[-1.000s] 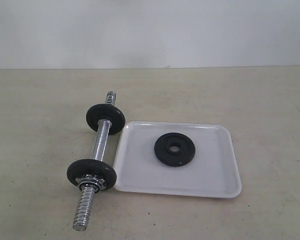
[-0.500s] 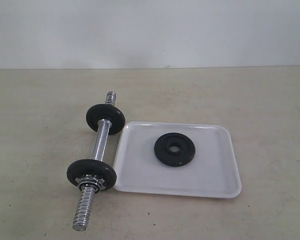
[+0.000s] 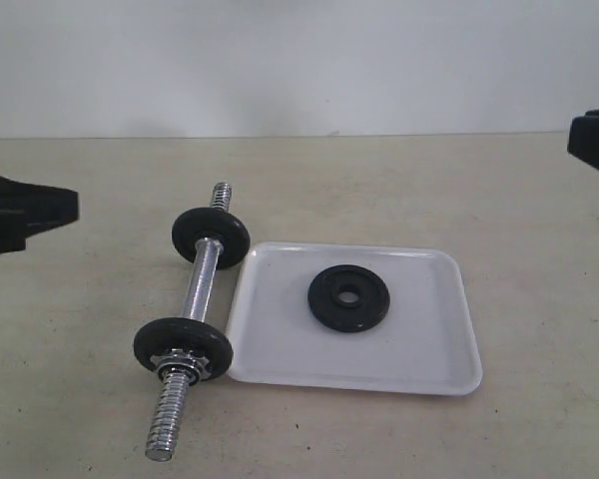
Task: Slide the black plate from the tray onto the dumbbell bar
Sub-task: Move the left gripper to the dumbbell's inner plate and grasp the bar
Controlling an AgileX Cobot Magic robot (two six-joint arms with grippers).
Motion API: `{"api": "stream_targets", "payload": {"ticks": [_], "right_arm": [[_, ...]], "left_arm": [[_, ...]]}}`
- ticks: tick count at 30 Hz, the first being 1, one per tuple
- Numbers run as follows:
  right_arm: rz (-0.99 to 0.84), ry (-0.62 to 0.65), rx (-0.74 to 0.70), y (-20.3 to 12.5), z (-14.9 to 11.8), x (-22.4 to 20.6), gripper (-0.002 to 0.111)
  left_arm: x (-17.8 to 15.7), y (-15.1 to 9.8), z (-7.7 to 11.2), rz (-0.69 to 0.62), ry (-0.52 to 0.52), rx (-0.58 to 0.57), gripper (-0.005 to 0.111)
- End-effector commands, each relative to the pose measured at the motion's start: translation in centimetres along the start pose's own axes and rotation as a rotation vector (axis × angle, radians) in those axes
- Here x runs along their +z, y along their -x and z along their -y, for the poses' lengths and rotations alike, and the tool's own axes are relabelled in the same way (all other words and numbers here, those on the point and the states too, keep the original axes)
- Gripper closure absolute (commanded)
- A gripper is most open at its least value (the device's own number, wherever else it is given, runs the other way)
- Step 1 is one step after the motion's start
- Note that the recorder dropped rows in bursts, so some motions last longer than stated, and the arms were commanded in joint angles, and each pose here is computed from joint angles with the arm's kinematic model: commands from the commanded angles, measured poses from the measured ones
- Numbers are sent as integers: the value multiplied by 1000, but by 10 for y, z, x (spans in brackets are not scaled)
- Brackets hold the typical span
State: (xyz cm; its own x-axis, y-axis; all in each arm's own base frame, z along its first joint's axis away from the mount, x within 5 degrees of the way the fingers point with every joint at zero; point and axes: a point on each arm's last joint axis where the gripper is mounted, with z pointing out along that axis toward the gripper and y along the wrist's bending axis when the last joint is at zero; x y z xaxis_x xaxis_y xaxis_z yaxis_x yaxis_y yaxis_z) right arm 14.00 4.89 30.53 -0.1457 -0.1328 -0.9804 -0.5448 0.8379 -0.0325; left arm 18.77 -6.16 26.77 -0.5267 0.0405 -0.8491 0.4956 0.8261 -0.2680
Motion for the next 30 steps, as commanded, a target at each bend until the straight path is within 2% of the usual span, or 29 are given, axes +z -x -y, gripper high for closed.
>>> {"api": "stream_targets", "payload": {"ticks": [1, 3, 5, 6, 8, 10, 11, 17, 22, 25, 27, 29, 30], "right_arm": [[6, 66, 38, 1, -3, 5, 104], [1, 86, 40, 0, -4, 6, 102], [15, 102, 64, 2, -5, 6, 86], [29, 108, 92, 3, -5, 6, 76], [58, 108, 169, 6, -5, 6, 43], [73, 108, 191, 7, -5, 6, 9], [73, 107, 188, 7, -5, 6, 3], [75, 116, 190, 8, -6, 6, 3], [76, 133, 192, 8, -7, 5, 3], [75, 133, 190, 8, -7, 5, 3], [73, 133, 186, 8, -7, 5, 3], [70, 133, 183, 7, -7, 5, 3], [70, 133, 183, 7, -7, 5, 3]], "left_arm": [[25, -7, -3, -54, -131, -68, 93], [36, -10, -3, -66, -209, -116, 79], [47, -12, -4, -57, -277, -152, 62], [51, -13, -4, -51, -319, -167, 53], [59, -12, -5, -14, -378, -229, 39], [67, -18, -7, -40, -397, -230, 39], [71, -19, -8, -54, -381, -230, 40], [107, -22, -8, -160, -177, -127, 44], [134, -2, -3, -163, 56, -30, 44], [148, 10, 1, -143, 157, -22, 44], [158, 11, 3, -151, 217, -16, 44], [167, 5, -3, -175, 333, 6, 46], [172, 0, -4, -193, 351, 1, 47]]}}
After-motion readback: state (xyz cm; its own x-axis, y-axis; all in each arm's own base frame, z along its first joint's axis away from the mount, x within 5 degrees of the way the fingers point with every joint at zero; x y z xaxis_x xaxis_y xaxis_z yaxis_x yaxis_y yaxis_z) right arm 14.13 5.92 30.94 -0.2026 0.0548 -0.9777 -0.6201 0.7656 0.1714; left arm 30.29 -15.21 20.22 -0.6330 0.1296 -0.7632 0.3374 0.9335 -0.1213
